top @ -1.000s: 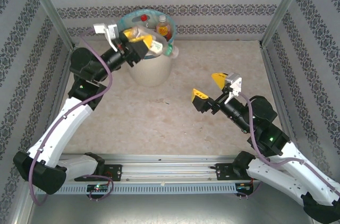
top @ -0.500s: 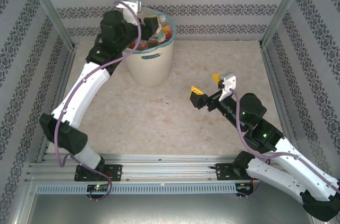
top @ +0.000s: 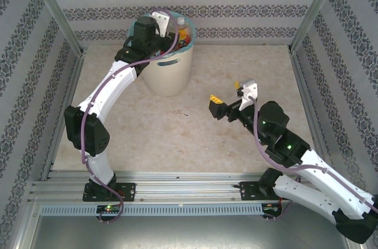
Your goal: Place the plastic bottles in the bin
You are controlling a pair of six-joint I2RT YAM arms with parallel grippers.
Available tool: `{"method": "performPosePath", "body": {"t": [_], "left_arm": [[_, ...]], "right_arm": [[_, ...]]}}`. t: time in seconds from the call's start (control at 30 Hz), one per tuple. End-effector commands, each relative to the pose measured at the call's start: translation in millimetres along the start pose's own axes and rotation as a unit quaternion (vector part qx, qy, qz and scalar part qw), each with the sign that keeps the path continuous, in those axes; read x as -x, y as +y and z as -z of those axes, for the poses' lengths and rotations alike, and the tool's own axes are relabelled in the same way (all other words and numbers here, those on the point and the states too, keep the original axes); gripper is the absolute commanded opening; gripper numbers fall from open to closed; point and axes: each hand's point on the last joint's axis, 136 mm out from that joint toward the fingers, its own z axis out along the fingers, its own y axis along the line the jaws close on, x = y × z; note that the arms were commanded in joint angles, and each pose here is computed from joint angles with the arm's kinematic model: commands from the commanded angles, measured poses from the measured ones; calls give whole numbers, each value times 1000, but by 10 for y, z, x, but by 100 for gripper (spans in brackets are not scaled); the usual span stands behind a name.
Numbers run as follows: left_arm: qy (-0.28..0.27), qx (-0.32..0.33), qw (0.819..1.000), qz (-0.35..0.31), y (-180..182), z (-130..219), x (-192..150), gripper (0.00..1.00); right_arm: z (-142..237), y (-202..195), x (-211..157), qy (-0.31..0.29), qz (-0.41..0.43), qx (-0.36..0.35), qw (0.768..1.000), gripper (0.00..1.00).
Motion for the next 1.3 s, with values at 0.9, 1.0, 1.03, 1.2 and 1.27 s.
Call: {"method": "performPosePath", "body": {"t": [0.9, 1.0, 1.03, 1.2, 1.27], "left_arm": [[-121, -83, 985, 90, -79, 690, 796, 57], [-84, -92, 987, 99, -115, 441, 575, 31], [-71, -96, 988, 101, -133, 358, 504, 24], [3, -95, 991, 99, -153, 17, 82, 1], [26, -79, 992, 91, -110, -62, -114, 0]], "right_arm": [[-190, -79, -237, 30, -41, -26, 998, 98], [-201, -72, -233, 33, -40, -25, 998, 98], [-195, -81, -224, 32, -39, -27, 998, 98], [-140, -114, -187, 27, -36, -33, 998, 98], [-116, -148, -202, 25, -36, -40, 998, 98]]}}
